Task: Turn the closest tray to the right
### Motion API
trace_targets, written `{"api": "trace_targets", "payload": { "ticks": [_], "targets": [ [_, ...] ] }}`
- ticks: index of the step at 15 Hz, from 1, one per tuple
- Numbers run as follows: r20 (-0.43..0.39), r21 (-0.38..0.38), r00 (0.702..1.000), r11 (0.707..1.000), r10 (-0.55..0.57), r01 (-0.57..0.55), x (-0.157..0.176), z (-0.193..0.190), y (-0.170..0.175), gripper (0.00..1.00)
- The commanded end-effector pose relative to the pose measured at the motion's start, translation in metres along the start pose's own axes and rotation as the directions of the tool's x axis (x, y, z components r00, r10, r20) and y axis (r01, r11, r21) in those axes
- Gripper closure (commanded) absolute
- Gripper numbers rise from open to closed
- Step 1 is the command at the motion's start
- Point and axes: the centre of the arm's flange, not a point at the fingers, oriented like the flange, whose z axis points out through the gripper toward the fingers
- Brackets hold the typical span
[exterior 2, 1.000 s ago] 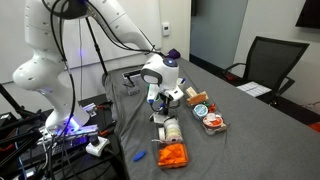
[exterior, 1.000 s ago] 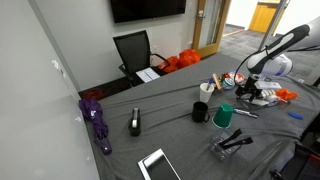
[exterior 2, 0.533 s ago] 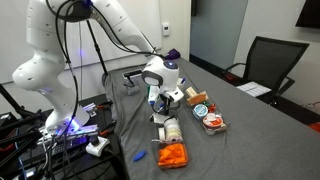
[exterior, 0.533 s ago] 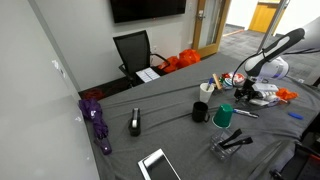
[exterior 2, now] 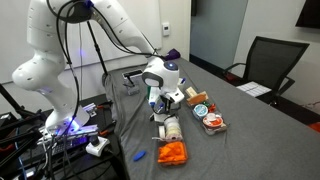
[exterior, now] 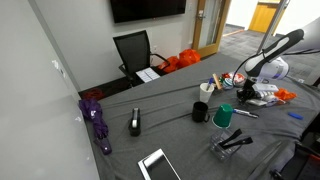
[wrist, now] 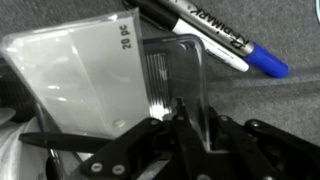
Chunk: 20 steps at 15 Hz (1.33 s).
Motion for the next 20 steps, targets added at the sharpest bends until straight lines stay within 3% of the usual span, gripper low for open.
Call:
{"api": "trace_targets", "payload": {
  "ticks": [1, 6, 10, 15, 20],
  "targets": [
    [-0.028, -0.004, 1.0, 1.0, -0.015, 0.015, 0.005, 0.001, 0.003, 1.0],
    [-0.136, -0.095, 0.99, 0.995, -0.028, 0.016, 0.011, -0.009, 0.001, 0.99],
    [-0.215, -0.197, 0.972, 0.971, 0.092, -0.136, 0.021, -0.023, -0.01, 1.0],
    [-0.218, -0.215, 0.931, 0.916, 0.293, -0.339, 0.028, -0.027, -0.021, 0.99],
    [-0.191, -0.202, 0.857, 0.835, 0.479, -0.512, 0.035, -0.026, -0.021, 0.99]
  ]
}}
